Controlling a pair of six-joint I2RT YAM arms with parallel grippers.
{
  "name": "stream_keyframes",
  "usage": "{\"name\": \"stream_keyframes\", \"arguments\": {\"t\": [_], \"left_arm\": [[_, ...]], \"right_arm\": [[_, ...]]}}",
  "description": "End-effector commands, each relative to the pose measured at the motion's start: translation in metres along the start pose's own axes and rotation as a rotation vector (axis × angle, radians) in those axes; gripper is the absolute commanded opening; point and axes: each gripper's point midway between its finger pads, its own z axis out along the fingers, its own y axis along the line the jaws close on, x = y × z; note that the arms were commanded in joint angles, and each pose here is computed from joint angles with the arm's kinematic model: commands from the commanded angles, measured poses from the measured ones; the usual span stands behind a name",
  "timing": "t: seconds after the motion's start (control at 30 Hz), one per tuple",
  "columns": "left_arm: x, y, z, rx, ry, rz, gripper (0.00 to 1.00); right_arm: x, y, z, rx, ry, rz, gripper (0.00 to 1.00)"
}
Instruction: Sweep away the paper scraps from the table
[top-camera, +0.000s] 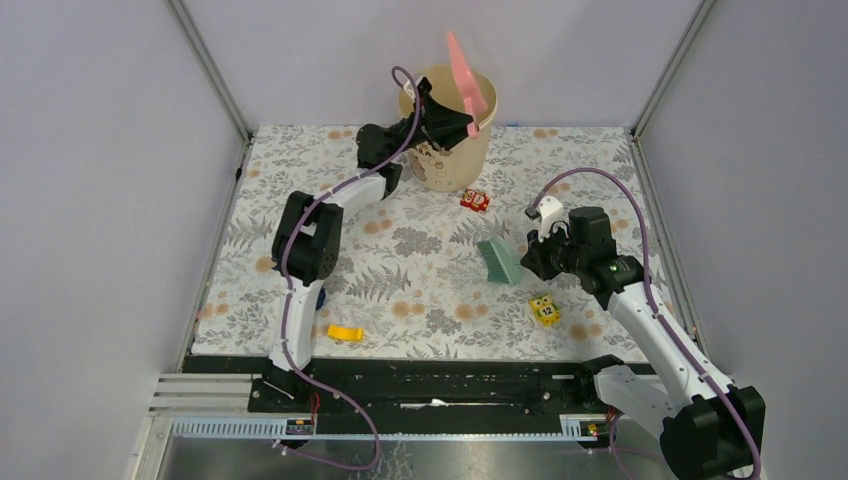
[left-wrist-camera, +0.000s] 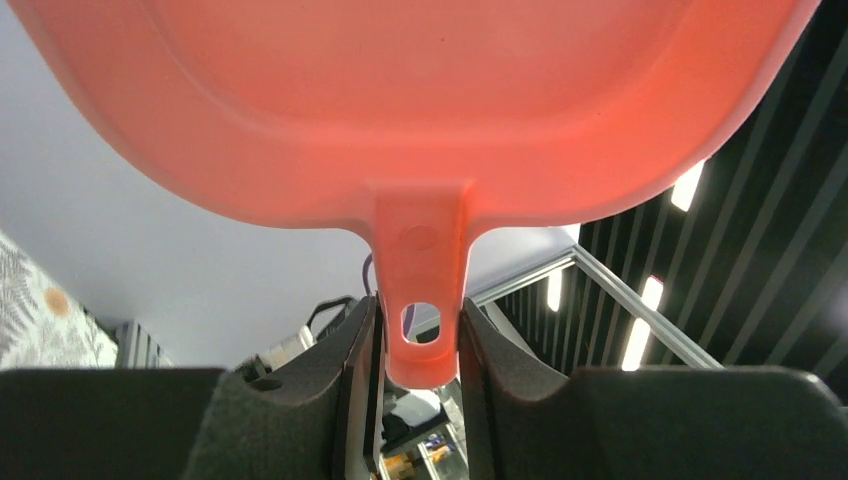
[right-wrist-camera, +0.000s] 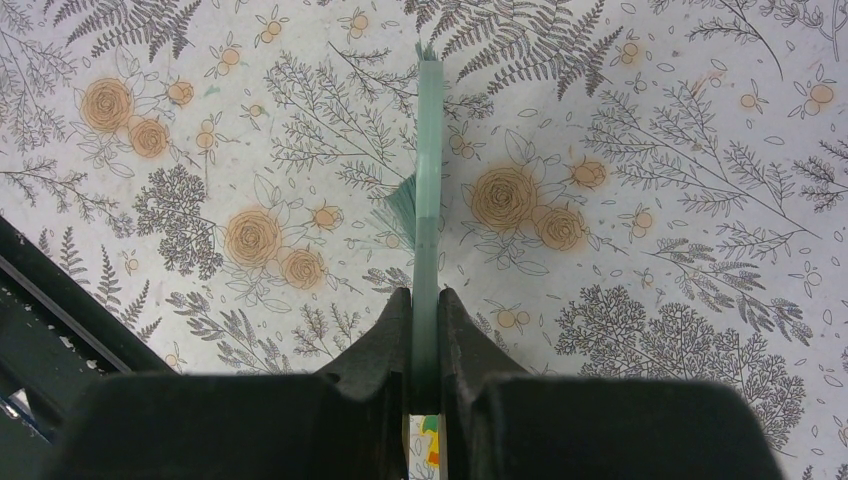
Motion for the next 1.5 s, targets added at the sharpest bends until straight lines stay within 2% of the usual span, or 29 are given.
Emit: {"name": "stream_keyframes", "arguments": {"t": [0.0,0.13,0.27,0.37,0.47,0.57,0.67,0.83,0.93,1.07,1.27,1.3,1.47], "left_arm": [[0.046,-0.062,-0.003,0.04,0.091,0.112,0.0],[0.076,-0.054,-0.019,-0.106,0.11,0.147,0.0],[0.112,-0.054,-0.042,-0.262,0.116,0.241,0.0],[0.125,-0.034,-0.069,-0.492,0.1,0.343,0.0],[0.125,-0.013,-0.115,-0.82,0.014,0.481,0.0],[0.131,-0.009,-0.166,-1.04,-0.058,0.601,0.0],[0.133,-0.001,-0.233,-1.302,-0.188,0.661,0.0],[0.153,0.001,-0.305,-1.504,-0.322,0.712,0.0],[0.161,-0.007,-0.334,-1.584,-0.441,0.699,0.0],[0.165,-0.036,-0.346,-1.563,-0.607,0.732,0.0],[0.17,-0.077,-0.371,-1.523,-0.882,0.794,0.0],[0.172,-0.084,-0.374,-1.506,-0.914,0.8,0.0],[0.184,-0.11,-0.384,-1.467,-1.009,0.828,0.0]], "right_arm": [[-0.007,0.002,-0.003,-0.015,-0.036,-0.02,0.0],[-0.007,0.008,-0.001,-0.051,-0.04,-0.017,0.0],[-0.007,0.015,0.004,-0.107,-0.032,-0.011,0.0],[-0.013,0.025,0.003,-0.165,-0.042,-0.002,0.0],[-0.028,0.037,0.001,-0.217,-0.067,0.007,0.0],[-0.041,0.056,0.001,-0.294,-0.065,-0.008,0.0],[-0.052,0.072,0.013,-0.358,-0.056,-0.038,0.0],[-0.083,0.12,0.038,-0.473,-0.009,-0.047,0.0],[-0.099,0.153,0.062,-0.542,0.005,-0.047,0.0],[-0.124,0.206,0.083,-0.66,0.036,-0.016,0.0],[-0.18,0.266,0.112,-0.841,-0.01,0.215,0.0],[-0.192,0.274,0.119,-0.866,-0.036,0.255,0.0],[-0.202,0.308,0.16,-0.923,0.004,0.41,0.0]]}}
